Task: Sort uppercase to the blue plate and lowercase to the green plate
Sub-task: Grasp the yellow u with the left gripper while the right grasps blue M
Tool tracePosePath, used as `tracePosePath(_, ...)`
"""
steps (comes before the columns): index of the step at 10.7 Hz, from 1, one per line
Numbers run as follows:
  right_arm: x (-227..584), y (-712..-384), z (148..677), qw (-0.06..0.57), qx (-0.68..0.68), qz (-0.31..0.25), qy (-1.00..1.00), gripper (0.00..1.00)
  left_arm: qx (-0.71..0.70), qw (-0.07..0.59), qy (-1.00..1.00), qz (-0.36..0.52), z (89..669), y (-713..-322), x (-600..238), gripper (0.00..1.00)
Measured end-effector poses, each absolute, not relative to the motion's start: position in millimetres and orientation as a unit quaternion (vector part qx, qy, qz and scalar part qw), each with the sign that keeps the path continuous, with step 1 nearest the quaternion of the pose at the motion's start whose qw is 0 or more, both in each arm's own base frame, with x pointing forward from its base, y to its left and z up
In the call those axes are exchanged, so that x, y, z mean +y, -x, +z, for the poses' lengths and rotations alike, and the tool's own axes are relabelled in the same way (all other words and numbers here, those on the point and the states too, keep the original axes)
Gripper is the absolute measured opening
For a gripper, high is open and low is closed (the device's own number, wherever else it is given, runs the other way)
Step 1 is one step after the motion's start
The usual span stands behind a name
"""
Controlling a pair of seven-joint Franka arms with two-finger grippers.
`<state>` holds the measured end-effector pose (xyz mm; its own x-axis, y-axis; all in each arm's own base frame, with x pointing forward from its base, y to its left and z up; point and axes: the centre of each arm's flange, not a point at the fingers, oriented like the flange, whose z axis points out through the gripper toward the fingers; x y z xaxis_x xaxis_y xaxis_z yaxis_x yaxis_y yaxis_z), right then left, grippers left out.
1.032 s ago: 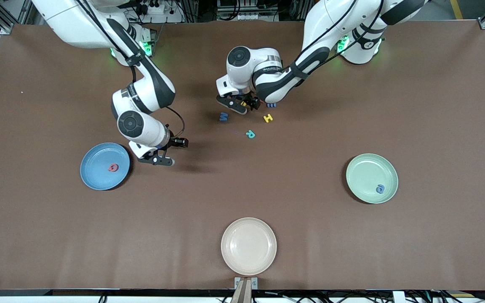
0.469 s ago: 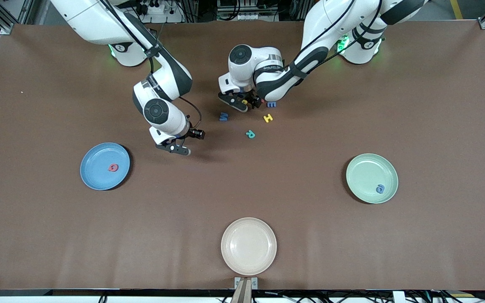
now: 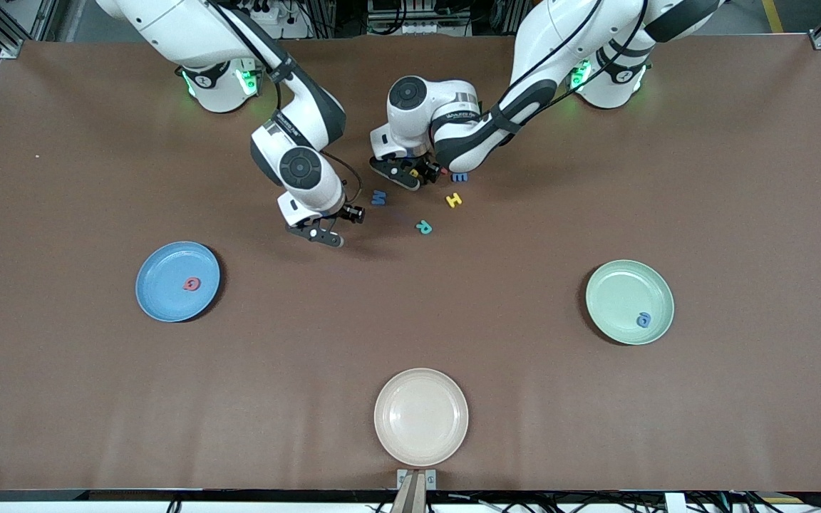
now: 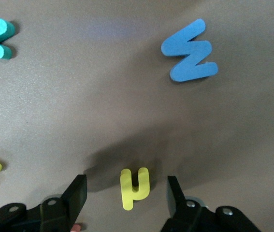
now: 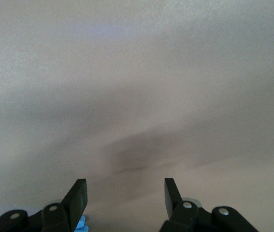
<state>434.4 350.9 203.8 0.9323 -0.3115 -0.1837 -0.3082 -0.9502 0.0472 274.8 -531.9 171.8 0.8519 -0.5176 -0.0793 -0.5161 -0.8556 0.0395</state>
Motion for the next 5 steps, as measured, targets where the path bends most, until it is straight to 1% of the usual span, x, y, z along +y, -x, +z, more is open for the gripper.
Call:
tracePosePath(1, 349.3, -433.3, 199.6, 0.006, -0.158, -0.091, -0.983, 0.73, -0.269, 0.008, -0.962, -0.044, 171.8, -274.8, -531.9, 0.61)
tracePosePath(2, 348.7, -432.7, 196.1, 0.004, -0.157, -0.090, -0.983, 0.73, -0.268, 0.009, -0.962, -0.042, 172.9, -275.9, -531.7, 0.43)
tracePosePath(3, 348.6, -432.2, 193.2, 0.003, -0.157, -0.090, -0.983, 0.74, -0.267, 0.009, -0.963, -0.041, 173.9, -277.2, -531.3, 0.28)
tracePosePath(4, 348.6, -431.8, 191.6, 0.002, -0.157, -0.090, -0.983, 0.74, -0.266, 0.009, -0.963, -0.041, 174.2, -278.0, -530.9, 0.26)
tracePosePath(5, 348.7, -431.5, 191.4, 0.002, -0.157, -0.090, -0.984, 0.74, -0.265, 0.009, -0.963, -0.040, 174.6, -280.1, -530.0, 0.26)
